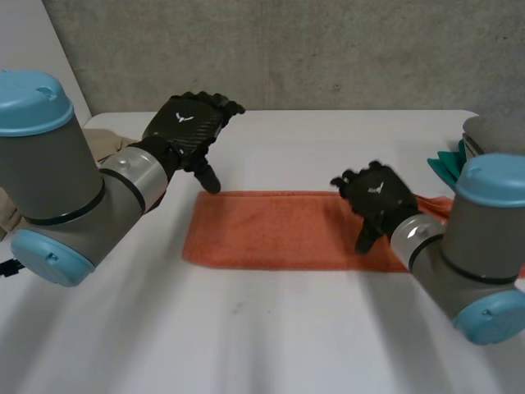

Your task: Fold the laundry.

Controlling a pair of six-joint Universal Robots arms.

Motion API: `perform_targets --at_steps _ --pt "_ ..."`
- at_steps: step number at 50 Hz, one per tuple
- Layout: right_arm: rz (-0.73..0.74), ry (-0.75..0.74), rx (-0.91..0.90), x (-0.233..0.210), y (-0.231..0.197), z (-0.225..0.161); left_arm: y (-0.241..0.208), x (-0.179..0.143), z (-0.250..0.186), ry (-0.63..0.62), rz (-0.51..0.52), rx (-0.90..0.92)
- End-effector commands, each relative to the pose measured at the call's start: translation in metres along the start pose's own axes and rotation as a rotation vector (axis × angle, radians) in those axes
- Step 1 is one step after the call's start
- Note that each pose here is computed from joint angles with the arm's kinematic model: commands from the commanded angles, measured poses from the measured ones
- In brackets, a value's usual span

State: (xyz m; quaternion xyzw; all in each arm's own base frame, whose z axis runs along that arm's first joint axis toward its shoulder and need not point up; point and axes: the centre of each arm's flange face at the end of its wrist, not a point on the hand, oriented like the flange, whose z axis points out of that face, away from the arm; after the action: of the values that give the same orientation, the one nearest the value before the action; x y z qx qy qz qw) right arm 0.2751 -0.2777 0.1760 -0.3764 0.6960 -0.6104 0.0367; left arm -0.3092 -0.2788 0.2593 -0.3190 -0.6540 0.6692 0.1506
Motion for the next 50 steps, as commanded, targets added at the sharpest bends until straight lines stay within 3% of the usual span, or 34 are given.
perform_targets --at_steps 1,5,12,18,29,50 --pt "0.034 0.168 0.029 0.071 -0.01 -0.001 -0.006 0.009 -0.002 0.021 0.005 0.035" --pt "0.01 0.239 -0.007 0.122 0.002 -0.005 -0.007 0.01 -0.001 0.023 0.006 0.04" --pt "-0.051 0.236 -0.13 0.2 0.048 -0.026 -0.005 0.01 0.0 0.024 0.006 0.042" --pt "-0.037 0.228 -0.218 0.237 0.092 -0.044 -0.005 0.012 0.0 0.027 0.007 0.045" --pt "-0.011 0.169 -0.276 0.244 0.146 -0.056 -0.003 0.015 0.0 0.034 0.006 0.043" --pt "-0.039 0.194 -0.265 0.25 0.177 -0.045 -0.002 0.015 0.001 0.033 0.006 0.039"
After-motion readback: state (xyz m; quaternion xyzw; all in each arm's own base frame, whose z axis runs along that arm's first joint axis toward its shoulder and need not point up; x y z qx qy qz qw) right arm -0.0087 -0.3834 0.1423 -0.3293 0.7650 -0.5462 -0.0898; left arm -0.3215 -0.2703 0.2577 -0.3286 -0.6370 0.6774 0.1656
